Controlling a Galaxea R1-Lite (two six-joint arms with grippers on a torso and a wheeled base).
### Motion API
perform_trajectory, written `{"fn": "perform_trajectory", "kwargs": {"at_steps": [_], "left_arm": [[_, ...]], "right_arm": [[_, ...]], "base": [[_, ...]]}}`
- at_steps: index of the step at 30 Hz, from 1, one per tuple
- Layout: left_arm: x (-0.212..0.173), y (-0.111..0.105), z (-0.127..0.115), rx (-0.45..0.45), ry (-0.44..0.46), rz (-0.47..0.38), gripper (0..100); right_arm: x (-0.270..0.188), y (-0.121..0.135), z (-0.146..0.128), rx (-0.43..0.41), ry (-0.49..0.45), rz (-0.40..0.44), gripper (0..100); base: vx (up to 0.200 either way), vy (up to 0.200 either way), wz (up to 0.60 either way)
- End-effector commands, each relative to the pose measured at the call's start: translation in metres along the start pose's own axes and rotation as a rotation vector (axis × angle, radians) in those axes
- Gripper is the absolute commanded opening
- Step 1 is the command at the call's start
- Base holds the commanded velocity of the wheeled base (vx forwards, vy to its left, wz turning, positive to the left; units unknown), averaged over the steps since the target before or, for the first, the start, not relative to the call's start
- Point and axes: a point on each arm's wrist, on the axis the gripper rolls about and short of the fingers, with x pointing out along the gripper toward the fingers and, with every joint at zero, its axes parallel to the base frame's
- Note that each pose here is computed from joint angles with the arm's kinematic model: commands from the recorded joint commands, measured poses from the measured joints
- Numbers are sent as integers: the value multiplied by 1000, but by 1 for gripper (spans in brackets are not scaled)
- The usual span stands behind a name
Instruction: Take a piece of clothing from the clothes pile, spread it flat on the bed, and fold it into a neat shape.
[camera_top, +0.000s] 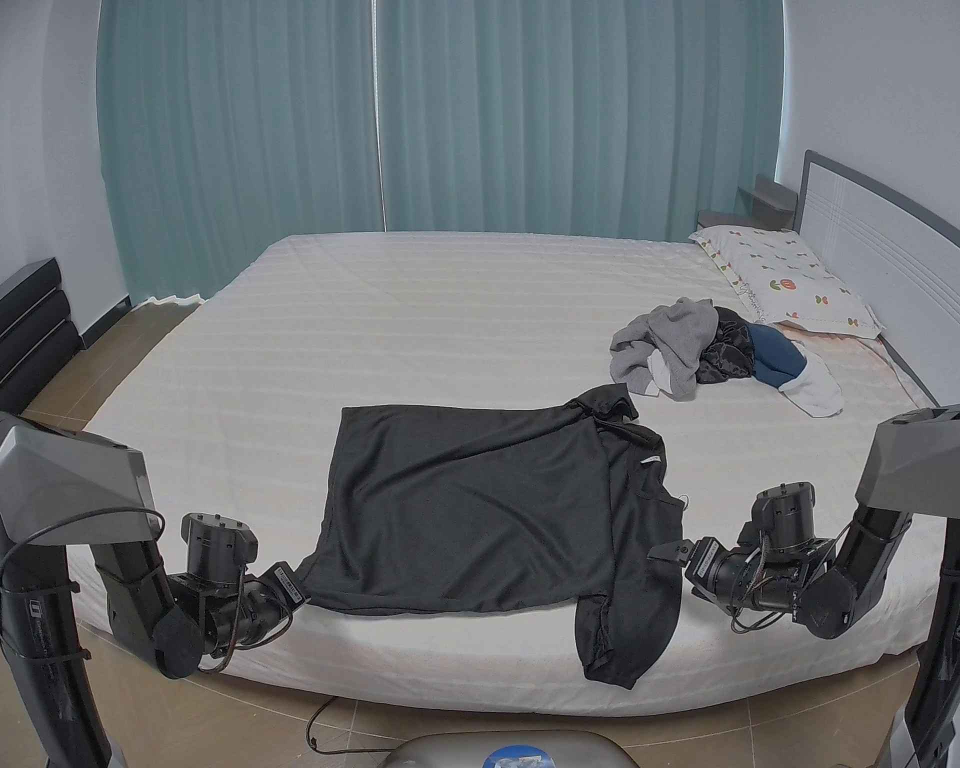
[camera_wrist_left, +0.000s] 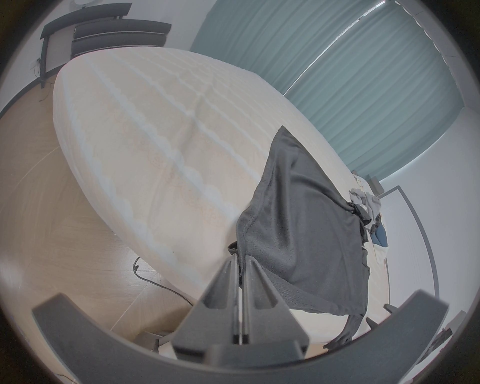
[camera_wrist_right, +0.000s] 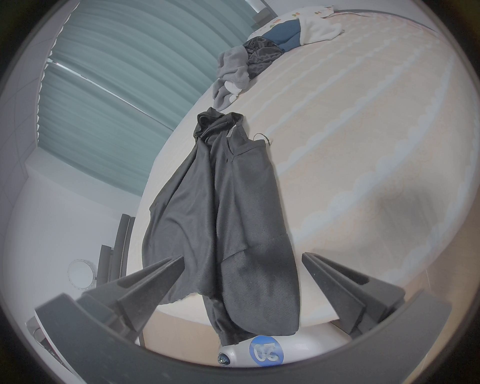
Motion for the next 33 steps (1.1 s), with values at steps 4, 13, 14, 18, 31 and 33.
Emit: {"fn": "perform_trajectory", "kwargs": {"at_steps": [4, 13, 14, 18, 31, 33], "left_arm": [[-8, 1, 3, 12, -12, -3, 0], [-7, 2, 2, 14, -6, 3, 0], [-6, 2, 1, 14, -5, 5, 0], [-6, 2, 1, 12, -5, 5, 0], [-8, 7, 2, 19, -2, 21, 0], [-10, 10, 1, 40, 1, 32, 0]], "right_arm": [[12, -11, -10, -10, 40, -40, 100], [27, -12, -9, -19, 38, -36, 100], [27, -13, -10, -19, 40, -38, 0], [27, -13, -10, -18, 37, -39, 0], [4, -26, 5, -70, -7, -104, 0], [-4, -29, 9, -106, -6, -123, 0]], "base": [[0, 0, 0], [0, 0, 0], [0, 0, 0], [0, 0, 0], [0, 0, 0], [0, 0, 0]]}}
